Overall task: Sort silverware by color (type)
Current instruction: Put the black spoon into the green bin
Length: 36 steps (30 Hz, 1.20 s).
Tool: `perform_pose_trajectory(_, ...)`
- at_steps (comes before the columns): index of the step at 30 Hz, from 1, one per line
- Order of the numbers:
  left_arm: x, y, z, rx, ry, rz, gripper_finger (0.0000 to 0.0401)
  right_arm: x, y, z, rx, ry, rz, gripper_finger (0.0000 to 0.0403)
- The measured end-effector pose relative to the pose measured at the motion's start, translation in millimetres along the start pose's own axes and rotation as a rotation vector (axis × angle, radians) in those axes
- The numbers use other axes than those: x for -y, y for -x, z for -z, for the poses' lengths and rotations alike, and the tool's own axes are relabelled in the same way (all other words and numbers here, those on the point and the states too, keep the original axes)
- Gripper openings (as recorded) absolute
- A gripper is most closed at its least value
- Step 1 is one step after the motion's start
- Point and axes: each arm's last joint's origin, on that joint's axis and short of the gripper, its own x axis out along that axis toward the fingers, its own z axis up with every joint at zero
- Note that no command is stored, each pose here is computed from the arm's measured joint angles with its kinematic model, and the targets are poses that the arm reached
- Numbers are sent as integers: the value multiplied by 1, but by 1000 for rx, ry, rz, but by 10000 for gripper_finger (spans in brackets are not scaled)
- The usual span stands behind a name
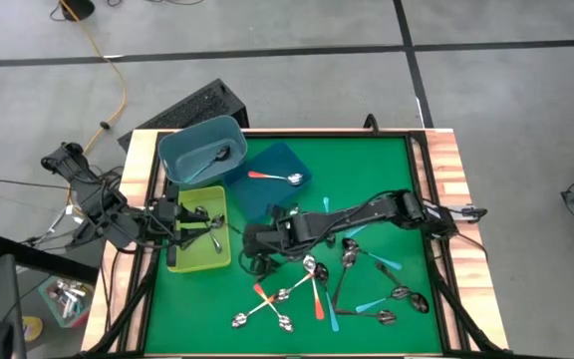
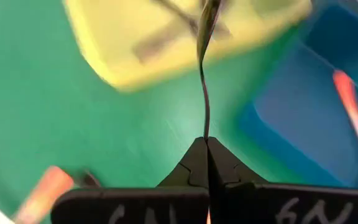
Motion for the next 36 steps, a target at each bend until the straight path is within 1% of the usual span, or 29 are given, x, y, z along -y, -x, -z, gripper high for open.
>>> perform_pose_trajectory(4, 0, 0, 0, -3, 4, 7, 101, -1, -1, -13, 102, -28, -92, 3)
perform_pose_trajectory(8, 0, 0, 0, -2, 4, 7, 101, 4, -2, -24, 182, -66, -140, 3)
perform_pose_trajectory(10, 0, 0, 0, -2, 5, 7, 101, 8, -4, -30, 209, -83, -185, 3)
perform_pose_trajectory(13, 0, 0, 0, 0, 5, 4, 101, 9, -16, -38, 289, -112, -267, 3)
perform_pose_trajectory(15, 0, 0, 0, 2, 6, 2, 101, 12, -21, -40, 302, -119, -295, 3)
perform_pose_trajectory(18, 0, 0, 0, 3, 7, 3, 101, 14, -33, -47, 378, -154, -330, 3)
perform_pose_trajectory(20, 0, 0, 0, 3, 6, 2, 101, 17, -40, -46, 379, -161, -358, 3)
perform_pose_trajectory(23, 0, 0, -1, 4, 3, 1, 101, 17, -58, -51, 475, -199, -419, 3)
perform_pose_trajectory(24, 0, 0, -1, 5, 4, 2, 101, 19, -60, -52, 498, -211, -427, 3)
perform_pose_trajectory(26, 0, 0, 0, 4, 0, 1, 101, 21, -66, -51, 496, -222, -442, 3)
perform_pose_trajectory(28, 0, 0, 0, 3, -2, 0, 101, 20, -79, -49, 526, -229, -451, 3)
perform_pose_trajectory(31, 0, 0, 0, 3, -8, 0, 101, 18, -91, -43, 512, -232, -450, 3)
perform_pose_trajectory(33, 0, 0, 0, 3, -13, -1, 101, 17, -99, -42, 540, -236, -456, 3)
perform_pose_trajectory(36, -1, 0, -1, 10, -13, -16, 101, 21, -101, -42, 549, -239, -453, 3)
